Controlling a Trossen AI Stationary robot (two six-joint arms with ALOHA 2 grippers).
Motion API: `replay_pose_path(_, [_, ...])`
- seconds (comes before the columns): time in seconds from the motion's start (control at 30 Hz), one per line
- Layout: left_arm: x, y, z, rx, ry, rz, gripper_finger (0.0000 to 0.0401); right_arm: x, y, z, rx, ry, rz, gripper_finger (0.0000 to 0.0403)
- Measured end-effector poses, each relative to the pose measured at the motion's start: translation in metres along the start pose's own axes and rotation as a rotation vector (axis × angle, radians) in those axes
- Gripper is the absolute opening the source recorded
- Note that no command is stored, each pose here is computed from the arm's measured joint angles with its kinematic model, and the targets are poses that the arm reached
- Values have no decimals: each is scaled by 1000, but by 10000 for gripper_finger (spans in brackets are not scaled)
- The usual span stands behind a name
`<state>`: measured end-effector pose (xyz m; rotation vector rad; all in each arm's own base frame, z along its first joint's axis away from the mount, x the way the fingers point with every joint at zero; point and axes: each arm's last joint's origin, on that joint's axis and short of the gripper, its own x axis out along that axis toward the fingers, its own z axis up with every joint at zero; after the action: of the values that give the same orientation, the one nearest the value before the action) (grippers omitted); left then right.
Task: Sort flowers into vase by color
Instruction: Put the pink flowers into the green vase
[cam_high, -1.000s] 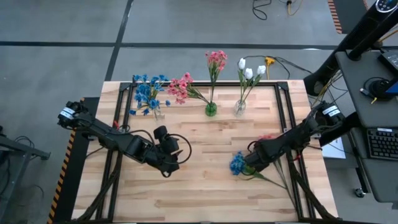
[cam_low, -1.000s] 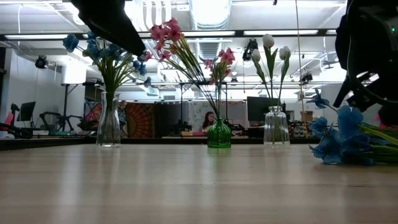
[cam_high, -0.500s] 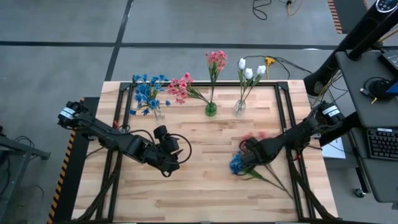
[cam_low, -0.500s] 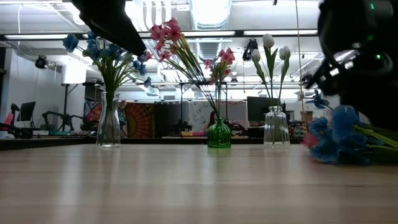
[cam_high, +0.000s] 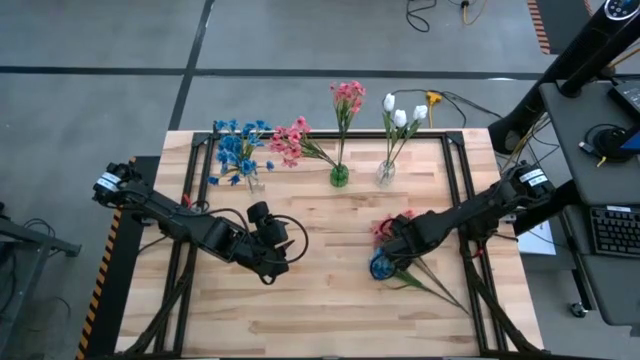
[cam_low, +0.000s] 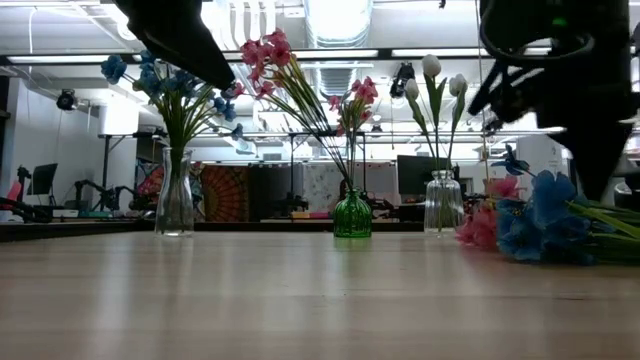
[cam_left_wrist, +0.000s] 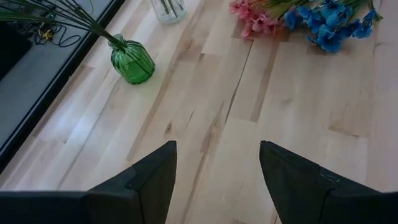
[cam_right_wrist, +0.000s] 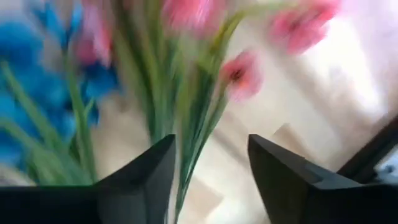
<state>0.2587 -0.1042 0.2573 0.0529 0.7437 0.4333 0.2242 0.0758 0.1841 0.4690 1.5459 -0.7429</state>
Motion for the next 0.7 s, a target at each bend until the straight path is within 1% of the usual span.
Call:
replay_pose_path(0.07, [0, 0, 0, 0, 0, 0, 213, 7, -1, -4, -37, 60, 17, 220])
replay_pose_path(0.2, [0, 0, 0, -3, 0, -1, 213, 21, -6, -10, -59, 142, 20, 255])
replay_pose_path(0.3, [0, 0, 0, -7, 0, -1, 213, 32, -5, -13, -71, 172, 73, 272])
replay_pose_path(0.4, [0, 0, 0, -10, 0, -1, 213, 39, -2, -12, -82, 155, 130, 283])
replay_pose_path(0.47, [0, 0, 0, -12, 0, -1, 213, 42, -1, -12, -83, 139, 155, 285])
replay_pose_path(0.53, [0, 0, 0, -16, 0, -1, 213, 43, -1, -11, -83, 117, 152, 283])
replay_pose_path(0.7, [1, -1, 0, -20, -4, -4, 213, 42, -2, -10, -87, 74, 130, 254])
